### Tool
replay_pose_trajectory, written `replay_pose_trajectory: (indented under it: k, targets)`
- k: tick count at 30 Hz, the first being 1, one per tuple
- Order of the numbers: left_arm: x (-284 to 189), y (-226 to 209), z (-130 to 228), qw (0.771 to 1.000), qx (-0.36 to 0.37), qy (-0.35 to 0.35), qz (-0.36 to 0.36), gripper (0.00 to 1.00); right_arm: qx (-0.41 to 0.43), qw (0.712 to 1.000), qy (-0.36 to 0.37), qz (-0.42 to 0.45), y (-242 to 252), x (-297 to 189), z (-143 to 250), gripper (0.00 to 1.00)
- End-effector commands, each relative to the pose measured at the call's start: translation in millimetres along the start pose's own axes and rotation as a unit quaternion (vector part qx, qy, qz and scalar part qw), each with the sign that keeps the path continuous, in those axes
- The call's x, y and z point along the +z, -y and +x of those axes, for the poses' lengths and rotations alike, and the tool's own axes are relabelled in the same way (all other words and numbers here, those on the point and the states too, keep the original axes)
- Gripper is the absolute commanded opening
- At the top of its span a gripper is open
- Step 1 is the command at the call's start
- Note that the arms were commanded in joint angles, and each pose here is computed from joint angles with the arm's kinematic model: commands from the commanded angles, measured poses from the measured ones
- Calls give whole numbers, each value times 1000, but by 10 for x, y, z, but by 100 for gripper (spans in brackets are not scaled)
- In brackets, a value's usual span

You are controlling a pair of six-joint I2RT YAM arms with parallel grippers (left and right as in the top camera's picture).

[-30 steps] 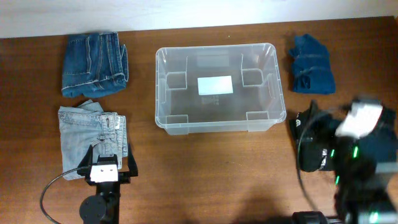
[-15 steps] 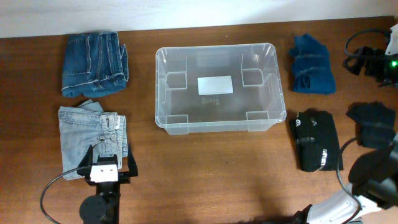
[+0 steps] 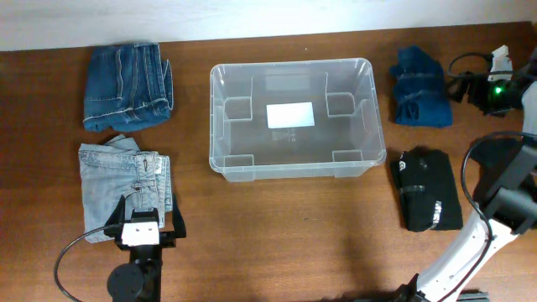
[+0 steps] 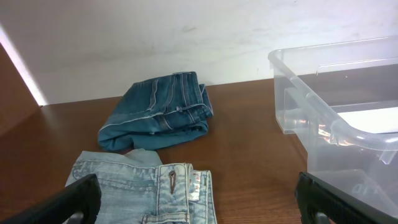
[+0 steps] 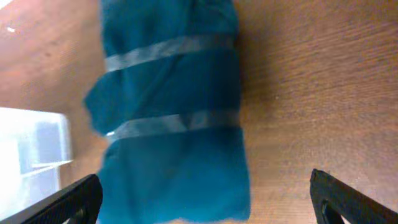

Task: Pack container
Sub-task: 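Move the right gripper over the dark-teal taped garment and lower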

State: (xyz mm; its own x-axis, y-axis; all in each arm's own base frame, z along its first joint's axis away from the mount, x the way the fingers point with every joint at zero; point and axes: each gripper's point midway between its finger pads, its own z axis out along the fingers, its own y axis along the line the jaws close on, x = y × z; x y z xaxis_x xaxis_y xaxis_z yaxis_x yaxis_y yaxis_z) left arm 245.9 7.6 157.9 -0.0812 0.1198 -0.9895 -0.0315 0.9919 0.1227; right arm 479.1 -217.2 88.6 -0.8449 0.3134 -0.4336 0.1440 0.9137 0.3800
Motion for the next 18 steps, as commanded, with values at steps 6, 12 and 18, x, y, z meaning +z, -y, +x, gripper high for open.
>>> replay_pose_trajectory:
  k: [6, 12, 18]
  targets:
    - [0, -1, 10, 1000, 8, 0, -2, 99, -12, 1000, 1, -15, 83, 351, -7, 99]
    - [0, -1, 10, 1000, 8, 0, -2, 99, -29, 999, -14, -25, -82, 598, 39, 99]
    - [0, -1, 10, 1000, 8, 0, -2, 99, -31, 998, -34, -30, -144, 790, 140, 99]
